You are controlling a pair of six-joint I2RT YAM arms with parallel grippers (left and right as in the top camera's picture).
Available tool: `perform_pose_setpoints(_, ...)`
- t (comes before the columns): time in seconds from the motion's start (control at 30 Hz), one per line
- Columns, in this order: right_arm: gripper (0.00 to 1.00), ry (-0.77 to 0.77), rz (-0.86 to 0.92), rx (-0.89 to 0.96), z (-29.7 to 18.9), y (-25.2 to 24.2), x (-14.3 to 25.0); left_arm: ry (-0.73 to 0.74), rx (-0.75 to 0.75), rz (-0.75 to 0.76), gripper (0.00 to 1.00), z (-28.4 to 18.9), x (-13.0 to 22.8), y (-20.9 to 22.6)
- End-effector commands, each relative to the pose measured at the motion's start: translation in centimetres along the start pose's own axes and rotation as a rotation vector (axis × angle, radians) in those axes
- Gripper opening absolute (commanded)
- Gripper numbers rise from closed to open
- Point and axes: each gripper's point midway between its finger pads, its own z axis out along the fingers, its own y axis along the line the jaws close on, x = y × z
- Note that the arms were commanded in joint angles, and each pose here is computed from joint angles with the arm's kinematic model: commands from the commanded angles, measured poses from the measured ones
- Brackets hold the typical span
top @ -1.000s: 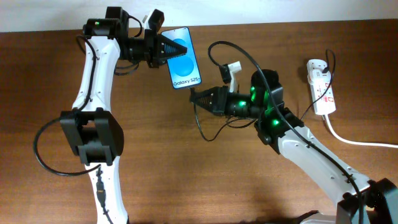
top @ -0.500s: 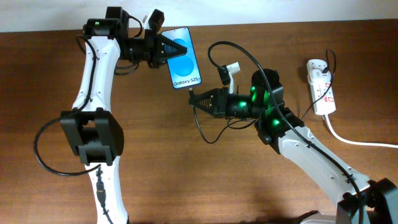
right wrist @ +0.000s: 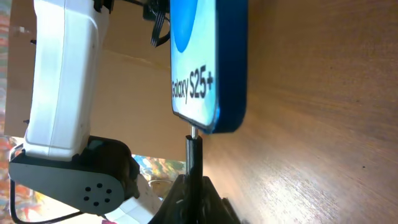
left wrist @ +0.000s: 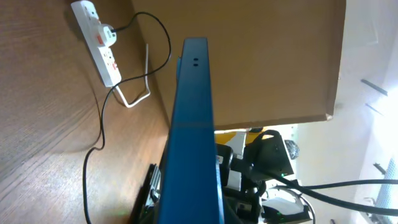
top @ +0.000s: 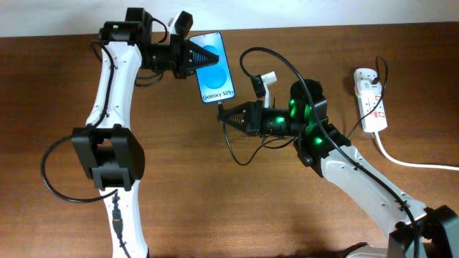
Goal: Plug charger to phone and switch on socket
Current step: 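Push the plug up into the phone's port with the right gripper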
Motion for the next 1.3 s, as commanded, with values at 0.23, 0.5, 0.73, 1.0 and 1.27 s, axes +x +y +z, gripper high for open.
perform_pose_setpoints(0.23, 0.04, -0.017, -0.015, -0.006, -0.1, 0.3, -0.6, 0.012, 0.057, 0.038, 0.0, 0.8, 0.3, -1.9)
perform_pose_setpoints(0.5, 0.04, -0.045, -0.009, 0.004, -0.9, -0.2, -1.5, 0.012, 0.058, 0.037, 0.0, 0.8, 0.3, -1.9)
perform_pose_setpoints(0.73, 0.04, -0.091, -0.015, 0.024, -1.0, -0.5, -2.4, 0.012, 0.059, 0.016, 0.0, 0.8, 0.4, -1.9)
perform_pose_setpoints(1.0, 0.04, -0.104, -0.009, -0.008, 0.1, -1.6, -3.4, 0.047, 0.061, 0.024, 0.0, 2.4, 1.1, -2.0)
perform_pose_setpoints(1.27, 0.04, -0.117, -0.026, -0.029, -1.2, -1.5, -4.4, 0.051, 0.043, 0.03, 0.0, 2.5, 1.1, -1.7)
